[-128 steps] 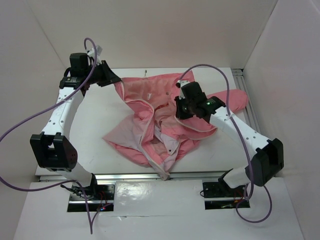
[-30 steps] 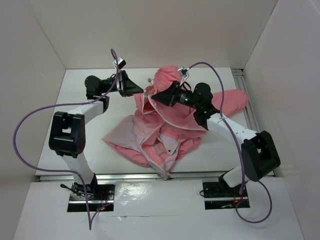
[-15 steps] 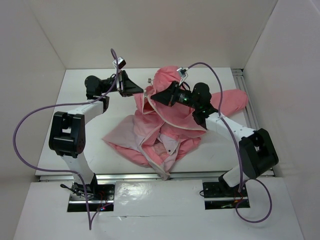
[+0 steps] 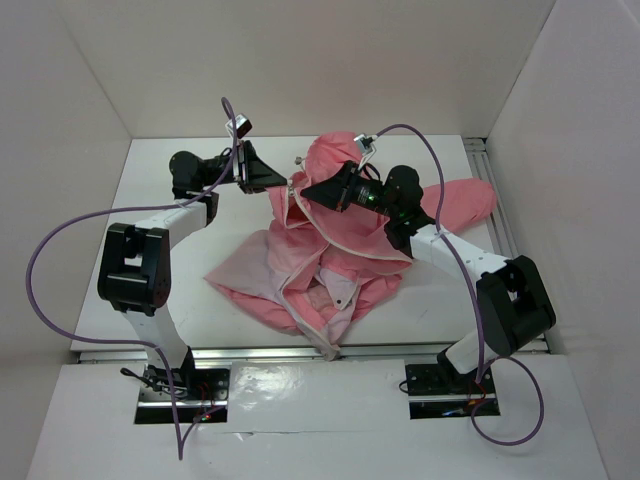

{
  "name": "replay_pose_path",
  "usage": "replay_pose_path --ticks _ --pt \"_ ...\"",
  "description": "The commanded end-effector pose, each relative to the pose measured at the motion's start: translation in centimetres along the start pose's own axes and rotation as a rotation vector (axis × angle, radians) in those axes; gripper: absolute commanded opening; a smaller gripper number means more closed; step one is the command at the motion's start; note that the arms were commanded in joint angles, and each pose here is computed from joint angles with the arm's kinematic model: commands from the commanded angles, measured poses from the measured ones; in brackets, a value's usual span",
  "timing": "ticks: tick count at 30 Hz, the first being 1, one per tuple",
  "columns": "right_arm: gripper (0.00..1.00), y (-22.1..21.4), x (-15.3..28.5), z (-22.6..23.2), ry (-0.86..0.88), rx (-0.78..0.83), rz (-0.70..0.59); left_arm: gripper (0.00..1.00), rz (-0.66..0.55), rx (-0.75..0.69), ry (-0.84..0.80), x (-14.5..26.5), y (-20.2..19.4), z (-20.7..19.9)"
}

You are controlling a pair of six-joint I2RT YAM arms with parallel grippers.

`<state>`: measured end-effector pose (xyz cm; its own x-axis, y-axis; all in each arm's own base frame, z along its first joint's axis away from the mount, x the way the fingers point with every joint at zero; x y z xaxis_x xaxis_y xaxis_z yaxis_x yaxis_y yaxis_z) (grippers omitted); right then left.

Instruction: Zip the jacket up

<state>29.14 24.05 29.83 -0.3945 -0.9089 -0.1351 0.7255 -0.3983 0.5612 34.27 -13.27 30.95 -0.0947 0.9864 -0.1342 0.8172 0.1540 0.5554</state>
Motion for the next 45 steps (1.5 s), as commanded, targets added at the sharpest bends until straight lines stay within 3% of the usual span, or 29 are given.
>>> replay_pose_path --ticks 1,45 --pt "0.0 1.8 0.0 2.5 0.105 0.095 -0.037 0.0 0.007 -0.573 -0.149 0.1 -0.6 -4.0" --pt "0.0 1.6 0.7 3.0 0.145 0.104 -0.034 0.0 0.023 -0.563 -0.154 -0.3 -0.5 -3.7"
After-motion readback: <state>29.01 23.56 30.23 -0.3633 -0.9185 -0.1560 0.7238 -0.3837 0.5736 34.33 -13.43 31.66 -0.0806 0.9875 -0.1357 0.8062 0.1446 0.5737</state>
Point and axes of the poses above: each gripper's point midway between its finger pads, its own x axis back along the fingers, its own z axis along the line the jaws close on, y = z × x, the point moved 9 cm from there along x, back along the fingers, and after that the axes turned 13 degrees about -x, right-handed, at the moved point
